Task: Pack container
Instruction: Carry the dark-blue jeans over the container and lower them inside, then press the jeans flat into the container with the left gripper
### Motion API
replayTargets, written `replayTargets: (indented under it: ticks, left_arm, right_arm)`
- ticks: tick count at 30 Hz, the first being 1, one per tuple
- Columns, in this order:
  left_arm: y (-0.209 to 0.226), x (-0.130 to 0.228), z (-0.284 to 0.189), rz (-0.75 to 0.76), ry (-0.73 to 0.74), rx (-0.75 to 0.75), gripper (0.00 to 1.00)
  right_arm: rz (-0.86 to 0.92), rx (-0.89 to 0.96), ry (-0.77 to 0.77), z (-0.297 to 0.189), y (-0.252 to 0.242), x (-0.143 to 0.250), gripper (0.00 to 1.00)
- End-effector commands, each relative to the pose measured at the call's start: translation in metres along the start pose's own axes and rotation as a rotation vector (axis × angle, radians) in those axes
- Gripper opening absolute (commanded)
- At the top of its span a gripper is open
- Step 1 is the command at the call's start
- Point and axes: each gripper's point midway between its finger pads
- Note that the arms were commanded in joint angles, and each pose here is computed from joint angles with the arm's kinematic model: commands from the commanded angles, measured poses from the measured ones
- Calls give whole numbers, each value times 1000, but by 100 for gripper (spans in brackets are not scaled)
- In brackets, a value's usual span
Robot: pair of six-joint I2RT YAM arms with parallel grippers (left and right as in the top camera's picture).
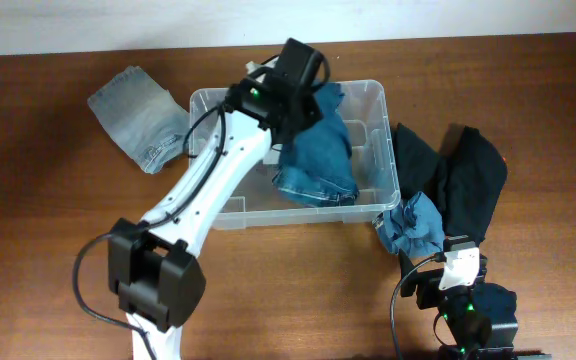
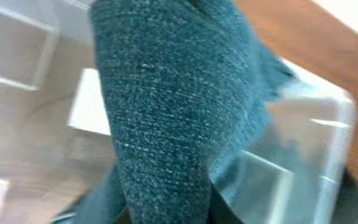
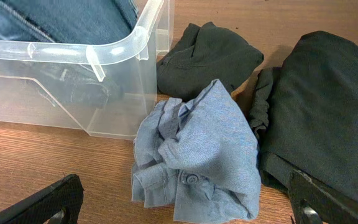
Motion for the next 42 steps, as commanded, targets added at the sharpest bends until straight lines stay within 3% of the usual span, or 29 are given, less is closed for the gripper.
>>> replayTargets:
  ticks: [1, 8, 11, 13, 15, 17, 19, 21, 23, 31, 37, 42]
  left_arm:
    - [37, -18, 10, -19, 2, -103, 1]
    - [126, -42, -6, -153, 76, -279, 2]
    - [136, -48, -12, -112, 137, -222, 13]
    - [134, -52, -15, -39, 178, -140, 28]
    - [129, -56, -19, 80, 200, -54, 37]
    - [125, -56, -21, 159, 218, 1, 37]
    - [116, -52, -22, 160, 234, 46, 14]
    - [108, -50, -23, 169, 237, 66, 13]
    - [101, -48, -24, 184, 232, 76, 19]
    - [75, -41, -22, 243, 205, 113, 19]
    - [68, -33, -12, 312, 163, 22, 30]
    - [89, -27, -1, 308, 199, -69, 36]
  right_arm:
    - [3, -7, -1, 1, 1, 1, 98]
    - [3, -7, -1, 1, 1, 1, 98]
    - [3, -7, -1, 1, 1, 1, 99]
    - [3, -7, -1, 1, 1, 1, 98]
    - [3, -7, -1, 1, 1, 1, 98]
    - [3, -7, -1, 1, 1, 1, 98]
    - [3, -7, -1, 1, 1, 1, 98]
    - [3, -7, -1, 1, 1, 1, 98]
    - [3, -7, -1, 1, 1, 1, 99]
    - [3, -7, -1, 1, 1, 1, 98]
    - [3, -7, -1, 1, 1, 1, 98]
    - [3, -7, -1, 1, 1, 1, 98]
Point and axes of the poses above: each gripper's point midway between its finger pads, its own z axis out along the fingers, its own y axis along the line the jaws close on, x = y × z, and after that the axes turned 1 degree about z, right-handed
